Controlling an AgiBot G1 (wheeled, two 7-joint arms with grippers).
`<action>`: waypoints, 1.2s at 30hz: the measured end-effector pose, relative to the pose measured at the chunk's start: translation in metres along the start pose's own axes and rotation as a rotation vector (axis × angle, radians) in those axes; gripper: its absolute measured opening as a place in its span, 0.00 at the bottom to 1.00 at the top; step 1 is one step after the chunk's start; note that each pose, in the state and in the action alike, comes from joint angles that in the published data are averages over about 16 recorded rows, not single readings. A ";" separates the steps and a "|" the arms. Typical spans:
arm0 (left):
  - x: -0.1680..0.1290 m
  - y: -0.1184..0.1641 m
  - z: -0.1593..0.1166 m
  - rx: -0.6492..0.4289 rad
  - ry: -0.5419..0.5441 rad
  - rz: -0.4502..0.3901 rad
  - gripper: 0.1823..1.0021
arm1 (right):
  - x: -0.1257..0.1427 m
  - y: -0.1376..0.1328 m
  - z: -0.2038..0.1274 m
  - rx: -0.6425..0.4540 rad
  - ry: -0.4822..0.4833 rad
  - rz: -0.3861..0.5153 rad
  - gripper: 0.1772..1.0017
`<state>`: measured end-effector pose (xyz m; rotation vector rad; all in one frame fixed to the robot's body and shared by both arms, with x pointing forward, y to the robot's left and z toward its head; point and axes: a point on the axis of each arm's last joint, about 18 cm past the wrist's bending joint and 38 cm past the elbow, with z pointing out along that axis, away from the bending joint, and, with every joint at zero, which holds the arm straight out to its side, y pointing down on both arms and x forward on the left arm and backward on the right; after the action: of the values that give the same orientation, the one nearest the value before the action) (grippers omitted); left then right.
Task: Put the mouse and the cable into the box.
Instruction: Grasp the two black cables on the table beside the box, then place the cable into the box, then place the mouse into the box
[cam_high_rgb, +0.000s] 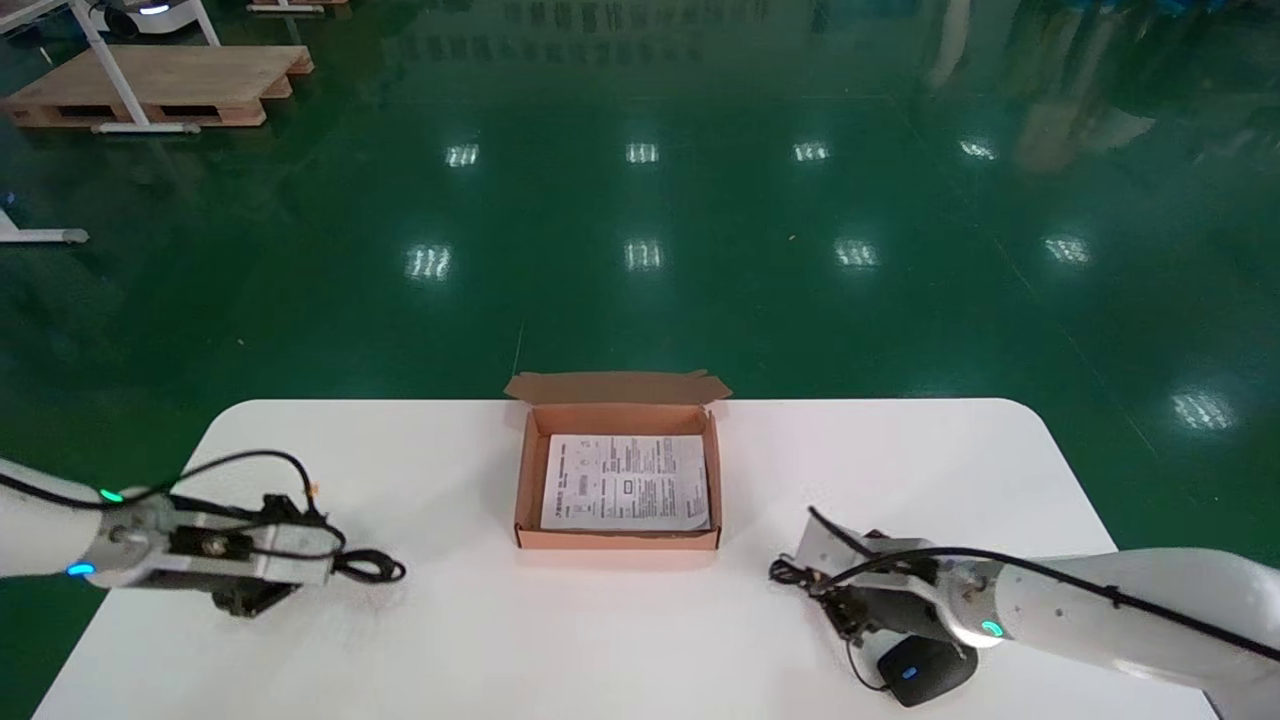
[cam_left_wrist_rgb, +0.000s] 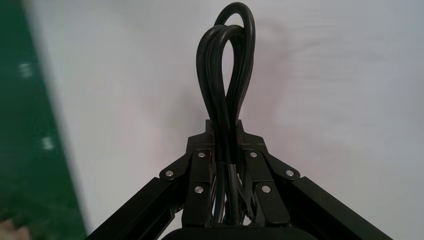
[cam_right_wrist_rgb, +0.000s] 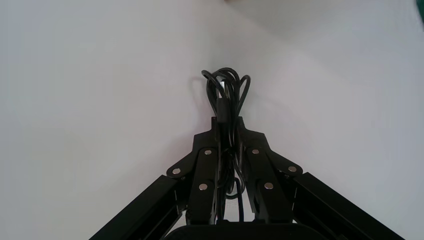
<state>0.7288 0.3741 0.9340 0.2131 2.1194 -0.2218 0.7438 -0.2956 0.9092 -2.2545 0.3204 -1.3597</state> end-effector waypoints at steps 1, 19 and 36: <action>-0.007 -0.004 -0.002 0.011 -0.019 0.002 0.09 | 0.012 0.000 -0.005 -0.001 0.027 0.014 0.06; -0.105 -0.146 0.024 0.240 -0.335 -0.004 0.08 | 0.179 -0.057 -0.108 0.157 0.402 0.160 0.06; -0.096 -0.160 0.035 0.299 -0.361 -0.034 0.08 | 0.180 -0.058 -0.109 0.158 0.401 0.162 0.06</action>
<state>0.7697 0.2044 1.0086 0.2889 1.7264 -0.5567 0.7316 -0.3550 1.1186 -1.7787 0.4981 -1.6791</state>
